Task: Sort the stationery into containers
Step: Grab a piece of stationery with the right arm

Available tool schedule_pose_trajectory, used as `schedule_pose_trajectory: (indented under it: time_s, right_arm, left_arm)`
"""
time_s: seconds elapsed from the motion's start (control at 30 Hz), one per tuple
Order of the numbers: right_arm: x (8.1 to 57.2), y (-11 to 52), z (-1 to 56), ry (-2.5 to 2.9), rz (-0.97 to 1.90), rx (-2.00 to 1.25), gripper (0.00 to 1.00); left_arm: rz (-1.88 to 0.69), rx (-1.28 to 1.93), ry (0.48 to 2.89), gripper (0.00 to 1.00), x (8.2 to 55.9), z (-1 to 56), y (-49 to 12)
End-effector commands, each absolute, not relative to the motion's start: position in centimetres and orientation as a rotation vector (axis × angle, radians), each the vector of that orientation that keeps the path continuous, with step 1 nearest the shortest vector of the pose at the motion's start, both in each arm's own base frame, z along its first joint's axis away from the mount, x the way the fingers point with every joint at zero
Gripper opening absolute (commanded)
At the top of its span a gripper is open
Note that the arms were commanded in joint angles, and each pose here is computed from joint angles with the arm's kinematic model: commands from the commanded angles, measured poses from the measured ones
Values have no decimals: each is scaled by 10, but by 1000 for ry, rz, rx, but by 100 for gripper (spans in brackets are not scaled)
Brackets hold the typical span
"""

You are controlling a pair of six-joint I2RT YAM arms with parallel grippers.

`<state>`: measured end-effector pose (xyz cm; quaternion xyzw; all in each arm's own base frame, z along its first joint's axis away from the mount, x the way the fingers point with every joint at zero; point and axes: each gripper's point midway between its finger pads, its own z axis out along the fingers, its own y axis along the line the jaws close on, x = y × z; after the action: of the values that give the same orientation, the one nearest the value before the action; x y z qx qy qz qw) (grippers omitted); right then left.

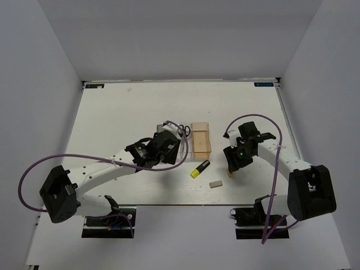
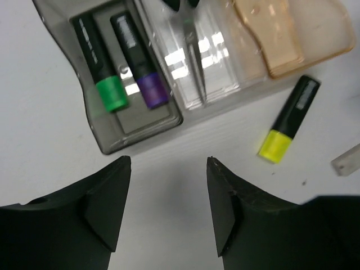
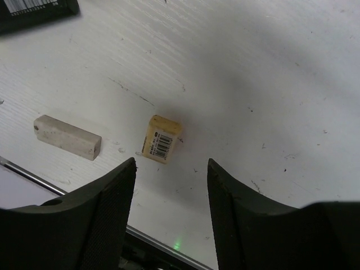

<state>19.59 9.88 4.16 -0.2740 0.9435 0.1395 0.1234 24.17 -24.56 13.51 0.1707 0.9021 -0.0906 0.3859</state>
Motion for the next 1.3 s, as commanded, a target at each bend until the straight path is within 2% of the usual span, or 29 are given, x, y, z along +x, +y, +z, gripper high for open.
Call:
schedule_pose_trajectory:
  time_s: [0.0,0.13,0.57,0.73,0.97,1.03,1.07,1.17,1.27]
  right_arm:
    - [192,97,34,2814,388,-739,57]
    - [188,104,28,2838,426,-732,57]
    - [190,100,7,2918,273,-670,55]
    - [194,98,5,2919,212,-672,43]
    - [193,100,4,2923,199,-695,34]
    - [192,100,4,2922,206,-686,28]
    - [192,99,5,2917,207,-685,21]
    - [196,101,13,2881,222,-679,18]
    - [214,111,48,2678,278,-707,14]
  left_arm:
    - [-266,414,2216,67,234,150,-247]
    - [-231,490,2217,67,208,123,-246]
    - [-173,538,2111,67,179,115,-239]
    - [-162,540,2094,67,175,109,-238]
    - [-128,559,2099,67,169,102,-237]
    - [-122,561,2098,67,169,101,-236]
    - [-123,563,2096,67,168,101,-236]
    - [-120,572,2086,67,165,102,-237]
    - [-115,609,2078,67,160,99,-240]
